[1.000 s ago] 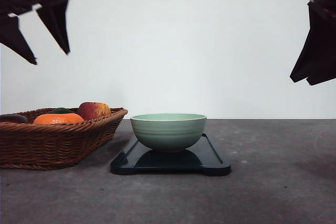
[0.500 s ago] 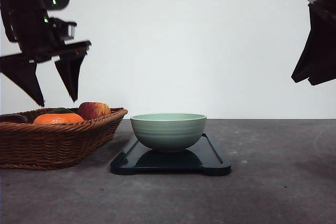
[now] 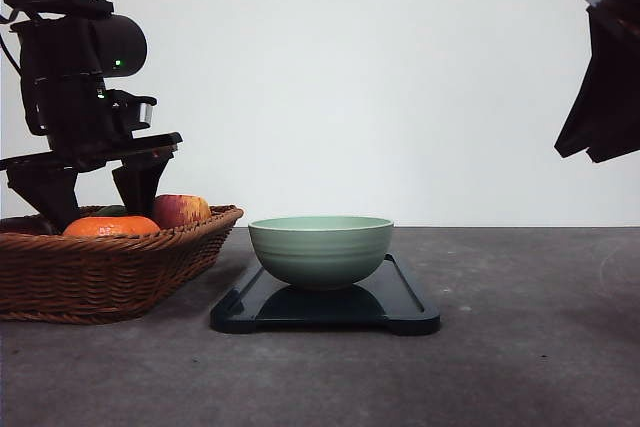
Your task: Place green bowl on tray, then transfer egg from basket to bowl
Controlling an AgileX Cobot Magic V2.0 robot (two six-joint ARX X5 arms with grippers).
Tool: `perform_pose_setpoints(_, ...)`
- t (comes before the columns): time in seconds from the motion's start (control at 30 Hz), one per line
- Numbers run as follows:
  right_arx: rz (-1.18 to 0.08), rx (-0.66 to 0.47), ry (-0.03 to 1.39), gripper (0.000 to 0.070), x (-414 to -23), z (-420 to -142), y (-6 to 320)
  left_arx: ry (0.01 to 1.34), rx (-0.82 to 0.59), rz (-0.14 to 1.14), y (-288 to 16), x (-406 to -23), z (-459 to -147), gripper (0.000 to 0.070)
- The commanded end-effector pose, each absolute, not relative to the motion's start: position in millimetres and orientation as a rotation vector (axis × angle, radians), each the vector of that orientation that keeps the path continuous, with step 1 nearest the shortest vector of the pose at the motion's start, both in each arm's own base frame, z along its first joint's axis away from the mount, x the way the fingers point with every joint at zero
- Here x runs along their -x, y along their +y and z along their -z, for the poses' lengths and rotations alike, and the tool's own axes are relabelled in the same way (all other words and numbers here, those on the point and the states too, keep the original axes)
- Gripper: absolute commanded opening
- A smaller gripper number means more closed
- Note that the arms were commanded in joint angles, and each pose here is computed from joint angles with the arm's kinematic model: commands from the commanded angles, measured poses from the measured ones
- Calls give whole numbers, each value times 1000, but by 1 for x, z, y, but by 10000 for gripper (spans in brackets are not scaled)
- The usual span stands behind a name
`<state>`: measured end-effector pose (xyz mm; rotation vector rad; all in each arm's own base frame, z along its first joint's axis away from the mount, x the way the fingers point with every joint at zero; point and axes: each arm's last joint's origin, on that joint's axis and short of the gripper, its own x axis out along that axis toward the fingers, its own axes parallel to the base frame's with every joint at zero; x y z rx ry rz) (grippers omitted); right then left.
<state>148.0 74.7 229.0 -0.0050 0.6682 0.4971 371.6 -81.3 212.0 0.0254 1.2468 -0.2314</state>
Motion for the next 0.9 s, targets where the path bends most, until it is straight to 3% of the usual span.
perform_pose_setpoints(0.0, -495, -8, 667, 209, -149, -230, 76, 1237, -35, 237, -84, -377, -211, 471)
perform_pose_setpoints(0.4, -492, -11, 667, 208, -149, -230, 76, 1267, -37, 235, -85, -380, -201, 462)
perform_pose_setpoints(0.43, -492, -11, 667, 209, -149, -230, 76, 1268, -37, 235, -85, -380, -201, 446)
perform_pose_setpoints(0.53, -492, -11, 667, 209, -149, -230, 76, 1275, -38, 234, -85, -379, -201, 209)
perform_pose_setpoints(0.6, -492, -11, 667, 209, -149, -230, 76, 1277, -38, 234, -85, -379, -201, 115)
perform_pose_setpoints(0.87, -492, -11, 668, 209, -149, -230, 76, 1284, -38, 234, -84, -378, -202, 118)
